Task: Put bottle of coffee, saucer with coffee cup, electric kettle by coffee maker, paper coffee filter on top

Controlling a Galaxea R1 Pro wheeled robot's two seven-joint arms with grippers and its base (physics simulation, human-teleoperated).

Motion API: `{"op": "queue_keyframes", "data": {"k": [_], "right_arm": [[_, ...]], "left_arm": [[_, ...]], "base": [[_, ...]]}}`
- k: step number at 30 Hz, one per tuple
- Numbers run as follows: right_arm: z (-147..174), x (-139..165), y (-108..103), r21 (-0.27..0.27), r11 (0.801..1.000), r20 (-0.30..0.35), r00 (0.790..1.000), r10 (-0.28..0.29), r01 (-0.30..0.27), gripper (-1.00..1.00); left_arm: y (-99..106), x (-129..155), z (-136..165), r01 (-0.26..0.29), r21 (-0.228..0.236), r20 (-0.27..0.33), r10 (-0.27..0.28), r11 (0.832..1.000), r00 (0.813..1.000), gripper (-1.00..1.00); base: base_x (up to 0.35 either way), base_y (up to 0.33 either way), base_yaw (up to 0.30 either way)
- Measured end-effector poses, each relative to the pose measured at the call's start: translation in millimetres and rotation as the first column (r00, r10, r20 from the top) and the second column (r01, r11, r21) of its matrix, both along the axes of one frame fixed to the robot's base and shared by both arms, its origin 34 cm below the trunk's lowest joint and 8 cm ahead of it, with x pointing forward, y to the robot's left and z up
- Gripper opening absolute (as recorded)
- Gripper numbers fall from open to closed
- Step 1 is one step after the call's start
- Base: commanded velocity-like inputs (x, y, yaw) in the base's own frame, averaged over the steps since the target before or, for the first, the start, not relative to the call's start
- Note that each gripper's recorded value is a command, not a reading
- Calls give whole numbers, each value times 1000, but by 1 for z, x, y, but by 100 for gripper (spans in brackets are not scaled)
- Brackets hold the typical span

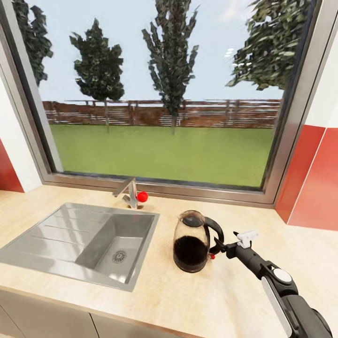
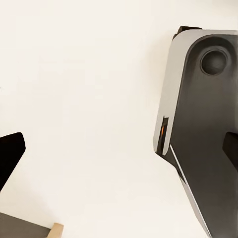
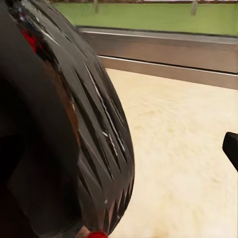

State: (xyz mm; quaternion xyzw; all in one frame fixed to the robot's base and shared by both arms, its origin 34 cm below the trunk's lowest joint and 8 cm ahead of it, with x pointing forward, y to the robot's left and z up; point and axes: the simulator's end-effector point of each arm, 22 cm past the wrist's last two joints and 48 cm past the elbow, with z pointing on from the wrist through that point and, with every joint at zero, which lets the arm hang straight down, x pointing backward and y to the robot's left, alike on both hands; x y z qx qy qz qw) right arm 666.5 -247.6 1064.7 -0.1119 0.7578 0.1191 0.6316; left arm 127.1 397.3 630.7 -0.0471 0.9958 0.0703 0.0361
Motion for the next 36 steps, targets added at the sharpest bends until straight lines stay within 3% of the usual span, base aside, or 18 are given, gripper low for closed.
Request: {"op": "queue_keyframes", "data": {"k": [24,25,36], "right_arm": [[0,0,0,0,1000,0,1000,0,0,100],[0,0,0,0,1000,-1,1000,0,0,-100],[0,-4,11,6,999,-1,999,53,-53,-100]], "left_arm": [[0,0,0,-1,1,0,1,1000,1000,100],[0,0,0,0,1,0,0,1000,1000,100],[0,0,0,0,1,0,0,1000,1000,100]], "base": [[33,16,0],[1,1,0],[0,0,0]]}}
